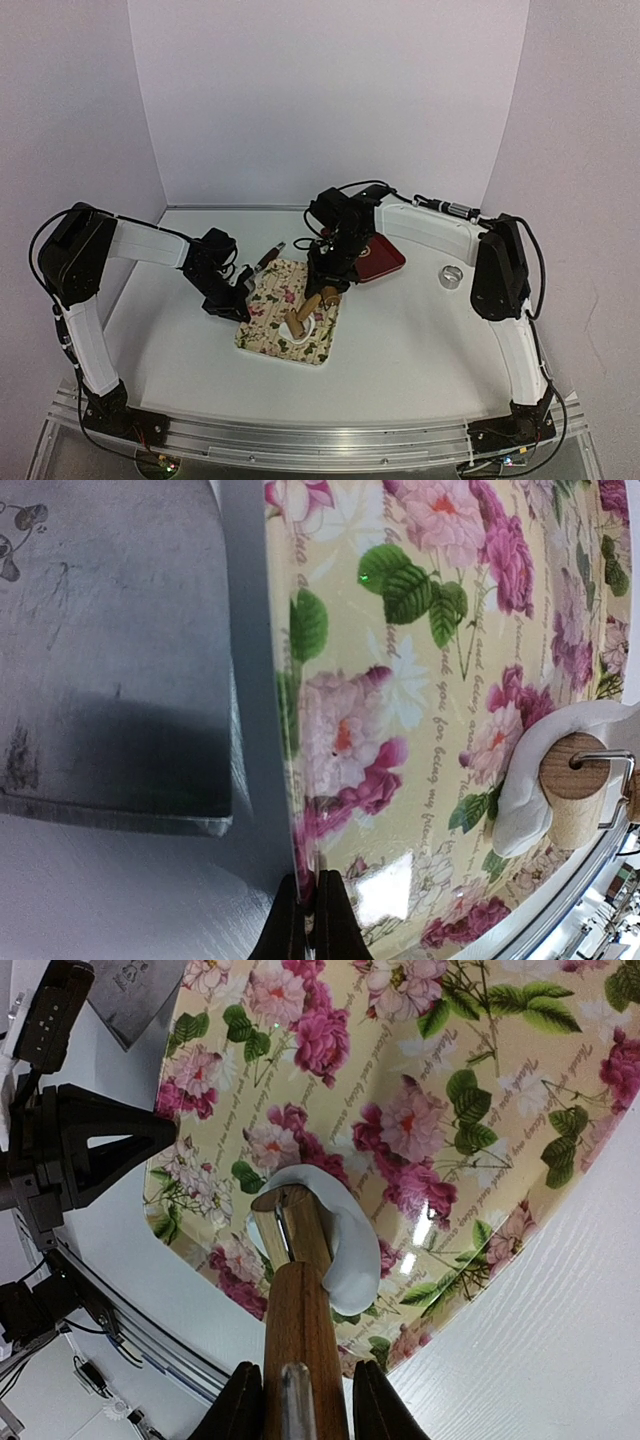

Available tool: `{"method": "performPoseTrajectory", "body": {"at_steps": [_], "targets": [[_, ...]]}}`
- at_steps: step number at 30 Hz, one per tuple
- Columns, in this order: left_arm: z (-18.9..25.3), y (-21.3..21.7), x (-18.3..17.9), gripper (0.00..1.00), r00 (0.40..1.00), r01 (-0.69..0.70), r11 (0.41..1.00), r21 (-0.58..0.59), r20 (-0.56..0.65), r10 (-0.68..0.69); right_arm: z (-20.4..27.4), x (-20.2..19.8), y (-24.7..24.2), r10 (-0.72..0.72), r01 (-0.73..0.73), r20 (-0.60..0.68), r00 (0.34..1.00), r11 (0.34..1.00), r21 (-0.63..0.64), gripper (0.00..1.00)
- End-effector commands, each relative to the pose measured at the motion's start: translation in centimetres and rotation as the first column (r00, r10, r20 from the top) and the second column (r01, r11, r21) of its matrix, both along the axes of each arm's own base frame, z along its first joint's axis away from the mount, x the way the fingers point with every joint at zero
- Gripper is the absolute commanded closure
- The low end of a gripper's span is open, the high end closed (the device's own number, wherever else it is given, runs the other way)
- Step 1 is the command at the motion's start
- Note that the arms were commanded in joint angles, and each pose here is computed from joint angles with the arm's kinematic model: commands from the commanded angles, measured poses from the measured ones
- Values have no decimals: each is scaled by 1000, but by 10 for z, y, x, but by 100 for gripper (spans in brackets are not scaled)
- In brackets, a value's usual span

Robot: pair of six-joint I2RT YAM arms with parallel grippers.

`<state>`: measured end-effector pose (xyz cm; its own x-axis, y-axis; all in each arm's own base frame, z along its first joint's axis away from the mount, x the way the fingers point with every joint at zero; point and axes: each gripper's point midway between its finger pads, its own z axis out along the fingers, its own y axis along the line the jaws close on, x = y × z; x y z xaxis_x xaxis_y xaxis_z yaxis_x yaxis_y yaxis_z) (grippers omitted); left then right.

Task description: Roll out the dumpling wrappers from the dough

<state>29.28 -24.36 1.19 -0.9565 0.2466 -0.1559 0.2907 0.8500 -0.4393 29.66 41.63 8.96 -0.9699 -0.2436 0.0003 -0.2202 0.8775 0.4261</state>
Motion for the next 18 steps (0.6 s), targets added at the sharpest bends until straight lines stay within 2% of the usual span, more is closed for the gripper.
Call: {"method": "performPoseTrajectory", "body": {"at_steps": [1,9,13,18], "targets": [[-22,7,-21,100,998,44,997,59,-56,-40,-125,-47,-18,78,-110,-121,990,952,-284,100],[-23,6,-21,100,998,40,998,55,-58,-37,-131,-52,-15,95,-133,-137,986,944,-300,100],[-29,14,-22,100,998,20,995,96,-67,-13,-129,-48,-33,73,-112,-116,991,920,-375,100],[-36,29,-30,100,997,-8,988,157,-79,20,-109,-37,-70,-15,-17,-67,998,896,-443,100]]}}
